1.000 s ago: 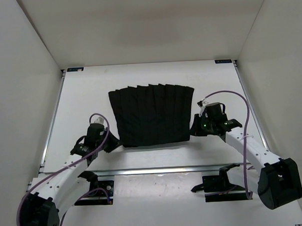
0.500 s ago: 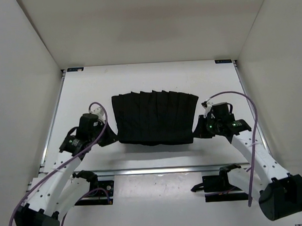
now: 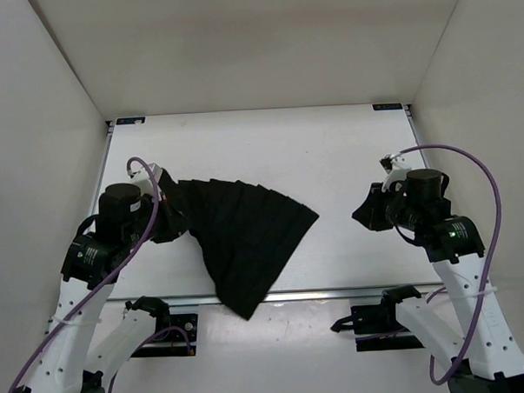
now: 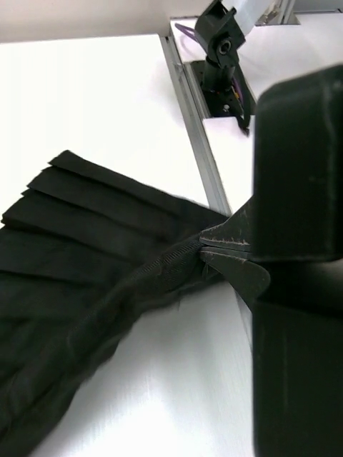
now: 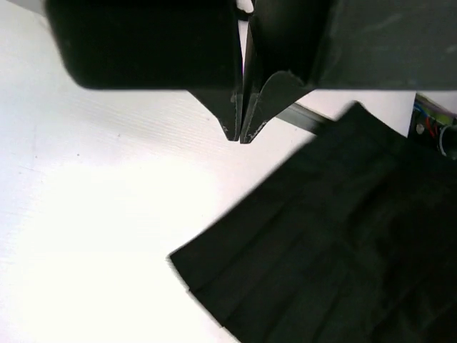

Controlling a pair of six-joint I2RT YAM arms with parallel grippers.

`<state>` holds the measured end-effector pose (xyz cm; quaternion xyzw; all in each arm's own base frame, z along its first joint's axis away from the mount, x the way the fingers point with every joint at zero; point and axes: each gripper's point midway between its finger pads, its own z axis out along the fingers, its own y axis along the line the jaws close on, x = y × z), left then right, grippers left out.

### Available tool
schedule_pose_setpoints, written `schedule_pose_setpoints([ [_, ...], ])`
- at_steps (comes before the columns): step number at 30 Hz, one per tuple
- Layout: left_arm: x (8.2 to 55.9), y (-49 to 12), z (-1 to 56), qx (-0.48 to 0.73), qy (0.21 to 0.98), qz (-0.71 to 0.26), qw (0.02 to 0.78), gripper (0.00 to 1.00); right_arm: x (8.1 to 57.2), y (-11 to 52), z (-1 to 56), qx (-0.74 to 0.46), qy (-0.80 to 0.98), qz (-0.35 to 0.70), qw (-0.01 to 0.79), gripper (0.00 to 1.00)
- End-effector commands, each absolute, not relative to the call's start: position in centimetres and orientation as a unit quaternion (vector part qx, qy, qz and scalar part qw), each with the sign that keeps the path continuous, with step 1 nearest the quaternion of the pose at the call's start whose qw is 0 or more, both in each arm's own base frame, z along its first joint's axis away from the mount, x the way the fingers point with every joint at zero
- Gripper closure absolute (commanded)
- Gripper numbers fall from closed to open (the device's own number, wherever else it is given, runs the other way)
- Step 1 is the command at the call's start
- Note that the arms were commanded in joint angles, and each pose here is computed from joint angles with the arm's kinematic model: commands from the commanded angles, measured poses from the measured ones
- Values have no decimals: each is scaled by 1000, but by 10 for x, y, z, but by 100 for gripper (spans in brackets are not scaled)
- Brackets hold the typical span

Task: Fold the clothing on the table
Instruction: Fold the skirt

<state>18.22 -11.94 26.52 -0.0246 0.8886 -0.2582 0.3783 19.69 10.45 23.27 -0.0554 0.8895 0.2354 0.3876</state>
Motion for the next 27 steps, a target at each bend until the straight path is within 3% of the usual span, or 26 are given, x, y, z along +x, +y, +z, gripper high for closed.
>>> schedule_pose_setpoints([
  [1,182,-115,245,-19,903,-240,356,100,190,119,207,-100,895,262,346,100],
  [5,181,-116,196,-22,922,-229,312,100,169,178,150,-215,875,314,300,100],
  [7,182,-113,190,-30,923,-226,311,100,160,204,129,-272,860,294,316,100],
  [9,182,-109,182,-34,925,-216,310,100,144,243,120,-337,818,334,324,89],
  [10,183,-105,178,-40,927,-209,308,100,143,252,115,-351,810,343,321,79],
  [15,181,-104,162,-46,931,-208,296,100,146,306,114,-425,748,366,355,54],
  [19,179,-105,153,-43,933,-209,291,100,157,335,113,-436,732,367,374,54],
  [22,178,-105,148,-48,932,-213,288,100,173,349,101,-433,740,355,373,62],
  [27,177,-103,146,-46,934,-210,286,100,189,353,59,-422,783,309,336,61],
])
